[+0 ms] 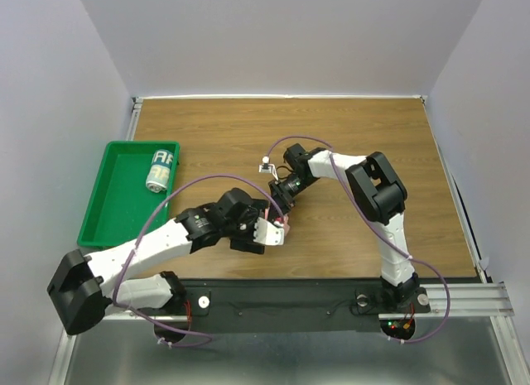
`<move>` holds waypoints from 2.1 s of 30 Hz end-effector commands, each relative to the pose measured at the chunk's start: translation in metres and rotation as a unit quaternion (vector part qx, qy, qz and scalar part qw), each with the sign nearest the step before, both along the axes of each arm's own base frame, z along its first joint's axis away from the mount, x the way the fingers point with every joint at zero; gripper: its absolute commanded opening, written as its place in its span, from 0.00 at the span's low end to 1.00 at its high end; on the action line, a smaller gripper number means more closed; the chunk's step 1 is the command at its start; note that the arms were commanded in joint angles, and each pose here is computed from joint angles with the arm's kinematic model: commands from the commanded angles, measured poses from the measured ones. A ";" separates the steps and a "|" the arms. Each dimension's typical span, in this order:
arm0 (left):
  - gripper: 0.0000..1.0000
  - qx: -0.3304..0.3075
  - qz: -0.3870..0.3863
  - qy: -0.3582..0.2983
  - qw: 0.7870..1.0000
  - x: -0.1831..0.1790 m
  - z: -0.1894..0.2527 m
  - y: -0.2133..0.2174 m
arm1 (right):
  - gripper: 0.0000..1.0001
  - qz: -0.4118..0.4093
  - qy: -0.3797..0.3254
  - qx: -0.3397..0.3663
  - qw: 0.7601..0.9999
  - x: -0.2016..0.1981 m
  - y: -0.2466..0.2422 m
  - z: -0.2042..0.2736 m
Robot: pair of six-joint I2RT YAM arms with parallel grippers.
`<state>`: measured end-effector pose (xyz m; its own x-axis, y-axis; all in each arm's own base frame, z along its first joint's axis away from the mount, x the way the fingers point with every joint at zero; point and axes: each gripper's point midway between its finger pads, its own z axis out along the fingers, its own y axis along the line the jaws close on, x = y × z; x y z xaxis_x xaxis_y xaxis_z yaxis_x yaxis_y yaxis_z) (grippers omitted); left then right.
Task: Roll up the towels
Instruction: Roll the towel, then place the rolled towel into the container
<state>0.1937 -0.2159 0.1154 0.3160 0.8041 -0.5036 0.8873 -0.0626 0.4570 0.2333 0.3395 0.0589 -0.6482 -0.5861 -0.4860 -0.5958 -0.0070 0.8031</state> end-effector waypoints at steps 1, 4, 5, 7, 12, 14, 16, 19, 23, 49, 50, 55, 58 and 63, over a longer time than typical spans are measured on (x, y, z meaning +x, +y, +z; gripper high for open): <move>0.99 0.004 -0.017 -0.067 0.998 0.016 -0.003 -0.019 | 0.00 0.010 0.022 -0.074 0.997 -0.013 -0.017 -0.040; 0.99 0.027 -0.036 -0.051 0.998 0.010 -0.027 -0.025 | 0.01 0.009 0.023 -0.070 0.997 -0.012 -0.017 -0.038; 0.99 0.029 -0.038 -0.046 0.998 0.008 -0.031 -0.026 | 0.01 0.009 0.024 -0.072 0.997 -0.013 -0.017 -0.040; 0.99 0.046 -0.048 -0.031 0.997 0.002 -0.050 -0.027 | 0.01 0.011 0.025 -0.072 0.997 -0.013 -0.017 -0.041; 0.99 0.070 -0.025 -0.043 0.996 0.012 -0.076 -0.021 | 0.01 0.017 0.030 -0.064 0.997 -0.015 -0.017 -0.041; 0.99 0.075 -0.024 -0.043 0.996 0.012 -0.082 -0.020 | 0.01 0.018 0.034 -0.061 0.997 -0.015 -0.017 -0.043; 0.94 0.080 -0.023 -0.037 0.996 0.012 -0.087 -0.019 | 0.00 0.021 0.036 -0.060 0.997 -0.017 -0.017 -0.043; 0.76 0.099 -0.025 -0.010 0.995 0.005 -0.099 -0.016 | 0.01 0.024 0.040 -0.055 0.997 -0.017 -0.016 -0.041; 0.42 0.114 -0.026 0.036 0.992 -0.005 -0.108 -0.015 | 0.15 0.028 0.030 -0.067 0.997 -0.017 -0.020 -0.038; 0.00 -0.108 0.286 0.182 0.935 0.093 0.034 0.011 | 1.00 -0.185 -0.078 -0.122 0.972 0.098 -0.156 0.046; 0.00 -0.123 0.300 0.179 0.929 0.099 0.047 0.016 | 1.00 -0.185 -0.078 -0.122 0.972 0.098 -0.157 0.048; 0.00 -0.167 0.385 0.134 0.898 0.138 0.107 0.078 | 1.00 -0.187 -0.089 -0.118 0.971 0.099 -0.157 0.055; 0.00 -0.170 0.460 0.082 0.868 0.159 0.130 0.146 | 1.00 -0.187 -0.091 -0.115 0.971 0.097 -0.156 0.059; 0.00 -0.160 0.613 -0.003 0.774 0.172 0.146 0.284 | 1.00 -0.185 -0.090 -0.111 0.972 0.090 -0.157 0.059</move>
<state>0.3739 -0.0083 0.2374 -0.5445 0.3941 -0.7404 0.3928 0.8998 0.1900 0.3298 0.1826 0.0993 -0.7824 -0.4294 -0.4511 -0.6149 0.4178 0.6689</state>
